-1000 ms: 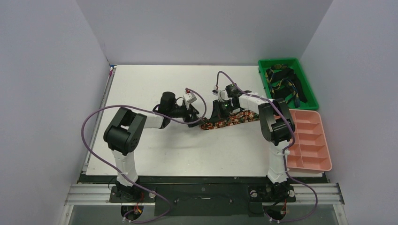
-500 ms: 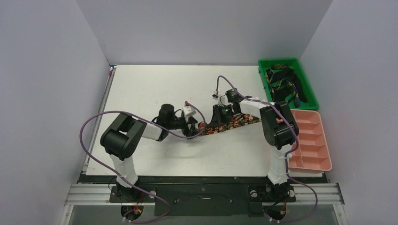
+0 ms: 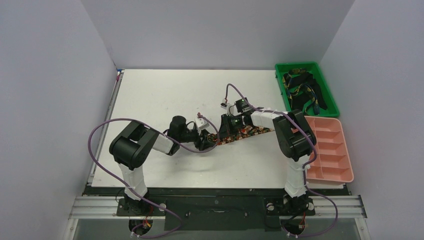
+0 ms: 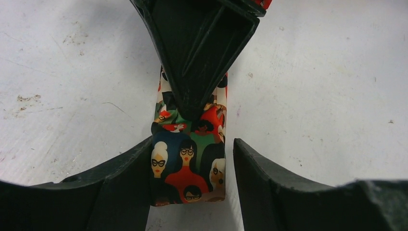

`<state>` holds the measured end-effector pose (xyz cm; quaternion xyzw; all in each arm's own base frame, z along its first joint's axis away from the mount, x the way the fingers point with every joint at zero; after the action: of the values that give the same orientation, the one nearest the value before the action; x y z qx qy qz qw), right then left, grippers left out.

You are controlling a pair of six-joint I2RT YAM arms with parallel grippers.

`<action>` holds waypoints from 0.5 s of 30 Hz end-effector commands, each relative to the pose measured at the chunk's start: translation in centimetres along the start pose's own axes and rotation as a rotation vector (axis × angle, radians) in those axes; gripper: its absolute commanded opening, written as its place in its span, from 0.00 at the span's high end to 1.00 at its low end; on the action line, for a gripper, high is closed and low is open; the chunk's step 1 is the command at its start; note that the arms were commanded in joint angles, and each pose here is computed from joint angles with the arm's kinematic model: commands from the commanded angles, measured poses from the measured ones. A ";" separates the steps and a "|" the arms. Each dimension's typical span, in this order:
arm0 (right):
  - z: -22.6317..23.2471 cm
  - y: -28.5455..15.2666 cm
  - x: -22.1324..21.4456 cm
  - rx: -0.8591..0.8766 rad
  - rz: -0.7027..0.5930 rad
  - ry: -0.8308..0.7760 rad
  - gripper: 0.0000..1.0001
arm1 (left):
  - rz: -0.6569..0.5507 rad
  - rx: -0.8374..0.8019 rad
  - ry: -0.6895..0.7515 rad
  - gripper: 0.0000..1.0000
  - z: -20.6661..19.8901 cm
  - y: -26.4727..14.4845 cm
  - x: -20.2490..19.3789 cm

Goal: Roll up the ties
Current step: Roll the tie at the center of the board.

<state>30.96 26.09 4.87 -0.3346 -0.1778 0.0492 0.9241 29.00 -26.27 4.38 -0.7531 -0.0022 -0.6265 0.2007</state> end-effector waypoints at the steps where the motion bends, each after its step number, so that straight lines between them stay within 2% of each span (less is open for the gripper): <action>1: -4.5 1.0 -3.6 -0.206 0.066 0.022 1.00 | -0.032 -0.001 0.015 0.42 -0.4 -0.4 0.7; 6: -4.5 0.9 -3.9 -0.209 0.063 0.027 1.00 | -0.016 0.014 0.002 0.40 -0.6 -0.3 0.0; 12: -4.3 1.2 -4.3 -0.204 0.073 0.022 1.00 | -0.041 0.021 0.049 0.62 -0.4 -0.4 2.2; 15: -3.7 1.5 -4.3 -0.192 0.069 0.017 1.00 | -0.065 0.026 0.069 0.64 -0.1 -0.1 4.3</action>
<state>30.68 26.16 4.77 -0.3278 -0.1865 0.0409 0.9253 28.61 -25.77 4.10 -0.7510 -0.0074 -0.6221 0.2212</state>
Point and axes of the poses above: each gripper's point midway between its finger pads, its own y axis out along the fingers, its own z axis along the line the jaws close on, x = y × z, the point moved 4 cm from there along -y, back along the fingers, and after that the axes turned 4 degrees about y, right-handed, at the moved point
